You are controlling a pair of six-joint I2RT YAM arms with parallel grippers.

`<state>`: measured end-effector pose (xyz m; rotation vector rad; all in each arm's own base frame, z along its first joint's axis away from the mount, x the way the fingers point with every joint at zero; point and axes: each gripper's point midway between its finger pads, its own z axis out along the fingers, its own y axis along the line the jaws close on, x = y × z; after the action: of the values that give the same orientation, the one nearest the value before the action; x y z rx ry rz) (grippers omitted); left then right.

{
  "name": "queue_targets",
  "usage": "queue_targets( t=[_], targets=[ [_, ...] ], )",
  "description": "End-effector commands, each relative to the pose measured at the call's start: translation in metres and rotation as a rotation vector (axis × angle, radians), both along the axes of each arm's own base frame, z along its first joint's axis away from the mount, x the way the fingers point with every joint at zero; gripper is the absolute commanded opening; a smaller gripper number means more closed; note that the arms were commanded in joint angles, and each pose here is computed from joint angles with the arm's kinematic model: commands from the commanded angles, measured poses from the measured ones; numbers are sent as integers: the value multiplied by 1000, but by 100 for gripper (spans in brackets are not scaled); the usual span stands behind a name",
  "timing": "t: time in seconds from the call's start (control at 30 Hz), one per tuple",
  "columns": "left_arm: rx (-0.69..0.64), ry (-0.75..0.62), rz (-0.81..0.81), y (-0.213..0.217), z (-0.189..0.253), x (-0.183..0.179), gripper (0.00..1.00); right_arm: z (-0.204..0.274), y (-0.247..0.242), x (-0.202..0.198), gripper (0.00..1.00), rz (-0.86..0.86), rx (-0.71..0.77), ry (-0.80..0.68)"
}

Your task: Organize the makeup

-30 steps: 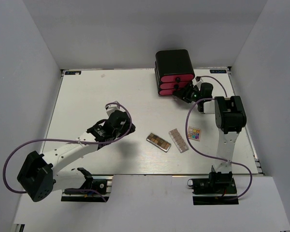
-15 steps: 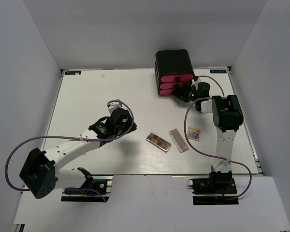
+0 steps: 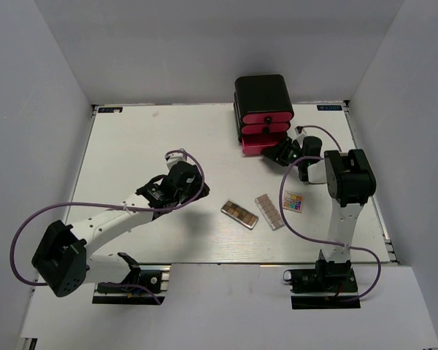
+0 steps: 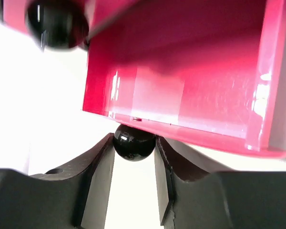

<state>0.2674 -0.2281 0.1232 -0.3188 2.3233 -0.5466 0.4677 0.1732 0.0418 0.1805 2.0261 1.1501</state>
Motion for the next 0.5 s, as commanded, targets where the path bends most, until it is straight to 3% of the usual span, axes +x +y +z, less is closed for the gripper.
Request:
queue_targets(
  t=[0.0,0.47],
  targets=[
    [-46,-24,-55,-17,9,3,62,22,1,-16,21,30,9,-69],
    [-74,73,-150,-42,-13,-7,67,22,-3,-45,22,40,-14,-63]
  ],
)
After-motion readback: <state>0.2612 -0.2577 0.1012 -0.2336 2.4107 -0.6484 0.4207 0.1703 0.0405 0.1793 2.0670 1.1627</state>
